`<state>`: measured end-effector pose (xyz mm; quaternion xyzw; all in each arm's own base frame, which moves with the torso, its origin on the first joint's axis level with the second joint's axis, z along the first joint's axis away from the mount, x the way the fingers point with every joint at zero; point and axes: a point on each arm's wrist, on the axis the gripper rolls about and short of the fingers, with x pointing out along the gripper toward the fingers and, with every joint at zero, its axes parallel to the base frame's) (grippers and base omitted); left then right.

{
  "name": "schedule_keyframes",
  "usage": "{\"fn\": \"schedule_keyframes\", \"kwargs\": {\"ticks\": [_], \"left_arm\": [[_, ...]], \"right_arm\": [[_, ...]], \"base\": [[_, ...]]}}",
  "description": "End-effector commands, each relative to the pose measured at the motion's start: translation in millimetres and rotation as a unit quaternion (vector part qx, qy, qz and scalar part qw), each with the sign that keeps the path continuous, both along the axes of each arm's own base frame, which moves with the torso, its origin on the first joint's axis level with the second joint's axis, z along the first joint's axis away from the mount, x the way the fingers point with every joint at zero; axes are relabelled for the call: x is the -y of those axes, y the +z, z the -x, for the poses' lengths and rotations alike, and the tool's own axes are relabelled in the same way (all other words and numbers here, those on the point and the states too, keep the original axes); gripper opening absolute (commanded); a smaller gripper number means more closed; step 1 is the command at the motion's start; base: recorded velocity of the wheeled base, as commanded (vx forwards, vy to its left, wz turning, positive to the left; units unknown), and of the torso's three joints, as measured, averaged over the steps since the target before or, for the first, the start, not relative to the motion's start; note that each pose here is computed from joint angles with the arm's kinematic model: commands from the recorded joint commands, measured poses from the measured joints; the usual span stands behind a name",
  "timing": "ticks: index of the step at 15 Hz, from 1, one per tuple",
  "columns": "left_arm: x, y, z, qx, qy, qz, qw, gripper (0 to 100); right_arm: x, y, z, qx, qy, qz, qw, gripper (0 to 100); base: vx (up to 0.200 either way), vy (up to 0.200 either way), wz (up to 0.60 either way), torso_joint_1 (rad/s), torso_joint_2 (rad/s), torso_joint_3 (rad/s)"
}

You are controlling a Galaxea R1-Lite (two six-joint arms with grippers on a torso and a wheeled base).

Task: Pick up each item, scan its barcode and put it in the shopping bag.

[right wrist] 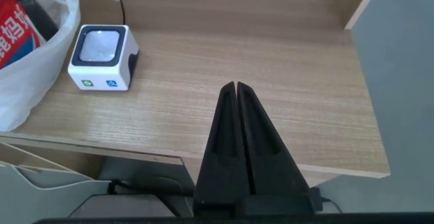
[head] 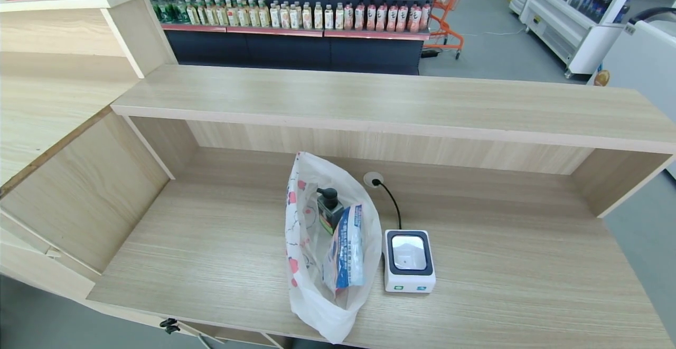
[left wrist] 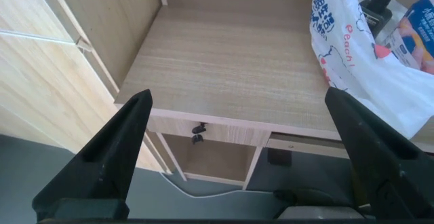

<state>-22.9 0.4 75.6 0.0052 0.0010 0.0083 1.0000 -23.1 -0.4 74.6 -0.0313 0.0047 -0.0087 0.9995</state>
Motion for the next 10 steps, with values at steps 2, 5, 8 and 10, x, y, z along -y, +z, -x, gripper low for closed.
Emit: {"fn": "schedule_keyframes", "kwargs": {"ticks": [2,5,8,10], "left_arm": [[0.0,0.0,0.0,0.000,0.000,0.000,1.0000,100],[0.0,0.0,0.0,0.000,0.000,0.000,1.0000,100],[0.0,0.0,0.0,0.000,0.000,0.000,1.0000,100],[0.0,0.0,0.0,0.000,0.000,0.000,1.0000,100]], "right_arm": [[0.0,0.0,-0.1,-0.001,0.000,0.000,1.000,0],[0.0,0.0,-0.1,-0.001,0.000,0.000,1.000,0],[0.0,0.0,-0.1,-0.001,0.000,0.000,1.000,0],[0.0,0.0,-0.1,-0.001,0.000,-0.001,1.000,0]], "base": [[0.000,0.000,0.00,0.000,0.00,0.000],[0.000,0.000,0.00,0.000,0.00,0.000],[0.000,0.000,0.00,0.000,0.00,0.000],[0.000,0.000,0.00,0.000,0.00,0.000]]}}
